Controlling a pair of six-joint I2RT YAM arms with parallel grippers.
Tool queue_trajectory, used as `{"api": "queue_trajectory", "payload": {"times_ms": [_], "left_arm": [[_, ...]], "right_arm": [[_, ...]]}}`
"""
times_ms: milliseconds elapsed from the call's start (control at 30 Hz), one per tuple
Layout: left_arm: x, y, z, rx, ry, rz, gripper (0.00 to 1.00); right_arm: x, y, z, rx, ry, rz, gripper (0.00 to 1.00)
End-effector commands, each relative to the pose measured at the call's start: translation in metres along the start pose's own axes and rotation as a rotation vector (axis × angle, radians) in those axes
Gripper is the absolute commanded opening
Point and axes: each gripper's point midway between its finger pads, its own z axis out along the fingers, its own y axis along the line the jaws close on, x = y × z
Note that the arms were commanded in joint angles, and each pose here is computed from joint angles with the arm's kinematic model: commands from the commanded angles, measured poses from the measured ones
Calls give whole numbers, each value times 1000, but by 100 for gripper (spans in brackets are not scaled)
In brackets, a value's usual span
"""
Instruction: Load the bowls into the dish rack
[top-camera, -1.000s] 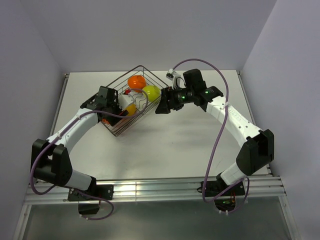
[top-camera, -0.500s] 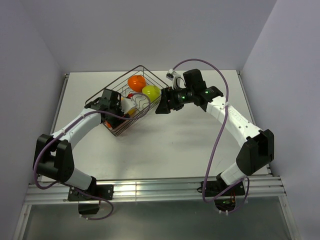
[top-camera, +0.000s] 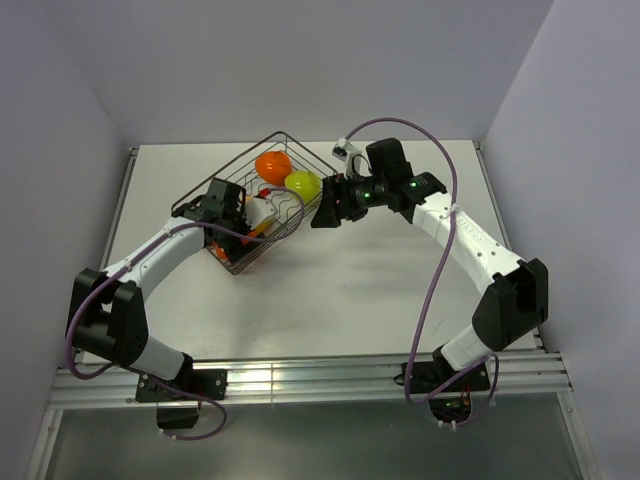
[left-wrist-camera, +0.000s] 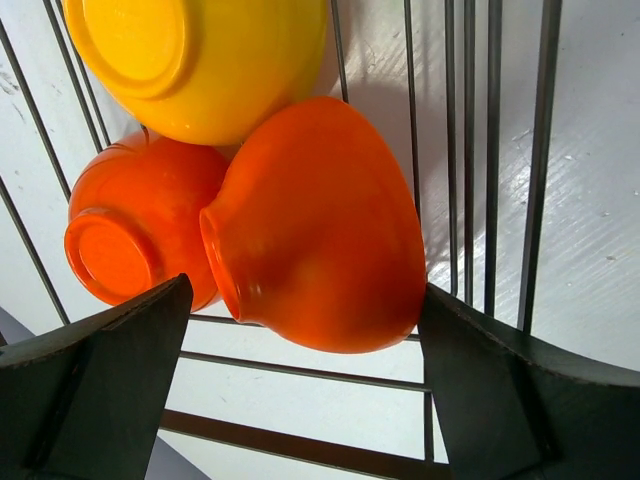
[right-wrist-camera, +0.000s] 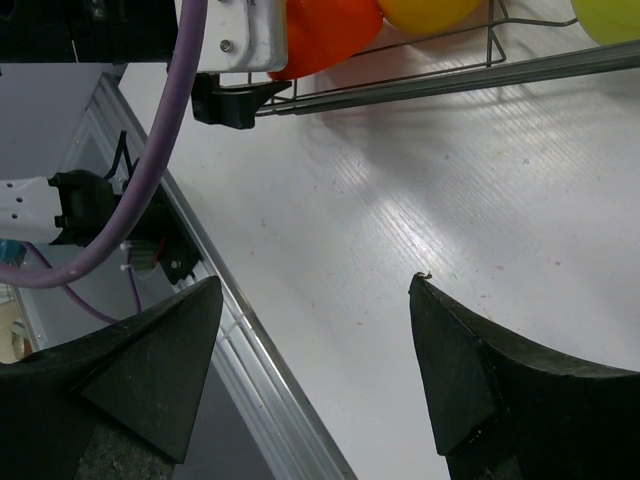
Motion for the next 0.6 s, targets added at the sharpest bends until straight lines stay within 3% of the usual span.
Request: {"api": "queue_trajectory", "payload": {"times_ms": [0,567], "left_arm": [[-13,0,-13,5,-39,-7,99],[-49,5,-34,56,-126,-56,100]], "right_arm": [[-15,5,-7,5,-38,-40,82],[-14,5,-8,6,-38,-48,83]]}}
